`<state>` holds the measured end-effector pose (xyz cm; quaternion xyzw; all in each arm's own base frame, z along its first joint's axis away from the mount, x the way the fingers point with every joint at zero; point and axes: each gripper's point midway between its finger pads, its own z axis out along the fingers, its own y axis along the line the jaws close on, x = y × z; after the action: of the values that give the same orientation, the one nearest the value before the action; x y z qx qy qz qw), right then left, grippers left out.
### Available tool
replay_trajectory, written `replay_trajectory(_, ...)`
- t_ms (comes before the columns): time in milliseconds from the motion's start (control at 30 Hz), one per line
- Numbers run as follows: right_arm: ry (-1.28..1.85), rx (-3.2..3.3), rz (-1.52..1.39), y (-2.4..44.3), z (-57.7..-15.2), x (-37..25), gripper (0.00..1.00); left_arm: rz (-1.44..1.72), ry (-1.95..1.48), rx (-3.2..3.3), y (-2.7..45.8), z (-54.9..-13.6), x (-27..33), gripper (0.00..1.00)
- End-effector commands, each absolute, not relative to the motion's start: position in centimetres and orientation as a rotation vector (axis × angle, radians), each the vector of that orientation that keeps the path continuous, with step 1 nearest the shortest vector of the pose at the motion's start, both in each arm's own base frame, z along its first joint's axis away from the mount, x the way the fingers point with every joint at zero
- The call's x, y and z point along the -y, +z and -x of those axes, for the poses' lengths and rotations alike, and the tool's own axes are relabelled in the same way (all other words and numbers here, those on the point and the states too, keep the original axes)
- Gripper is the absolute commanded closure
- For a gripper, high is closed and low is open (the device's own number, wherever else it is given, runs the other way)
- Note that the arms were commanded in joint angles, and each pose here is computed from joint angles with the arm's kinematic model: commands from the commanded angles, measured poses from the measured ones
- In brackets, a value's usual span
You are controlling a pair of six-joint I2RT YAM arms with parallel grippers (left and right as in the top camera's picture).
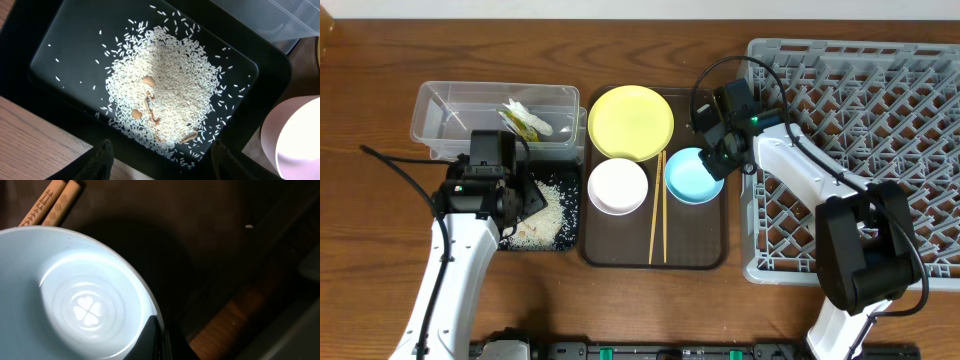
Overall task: Sort waste into correct bins and load items into the dishwasher rack
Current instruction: 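Reach the right gripper to the light-blue bowl and lift it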
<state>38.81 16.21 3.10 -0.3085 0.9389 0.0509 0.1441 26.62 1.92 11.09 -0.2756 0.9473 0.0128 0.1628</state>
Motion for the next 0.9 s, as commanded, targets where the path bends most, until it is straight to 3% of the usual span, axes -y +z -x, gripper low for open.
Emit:
replay_trajectory(0,0.109,-2.685,0.799,4.9,-39.7,-15.9,0.99,0.811,0.056,-2.677,11.6,-26.8,-2.4,0.34)
replay_trajectory(167,-0.007,-2.524,0.699,10.9,-41.8,-14.2,0.99,0.81,0.056,-2.677,11.6,-26.8,-2.4,0.31)
replay_trajectory(467,-0.444,-2.042,0.398,26.6,-46.7,-6.7,0.99,0.809,0.053,-2.671,11.6,-26.9,-2.4,0.3)
replay_trajectory(667,-0.687,-1.9,0.365,29.5,-49.6,-1.9,0.99,0.809,0.053,-2.67,11.6,-27.0,-2.4,0.3)
replay_trajectory(867,-0.947,-1.87,0.188,29.1,-51.1,3.6,0.99,0.809,0.053,-2.669,11.6,-27.0,-2.4,0.3)
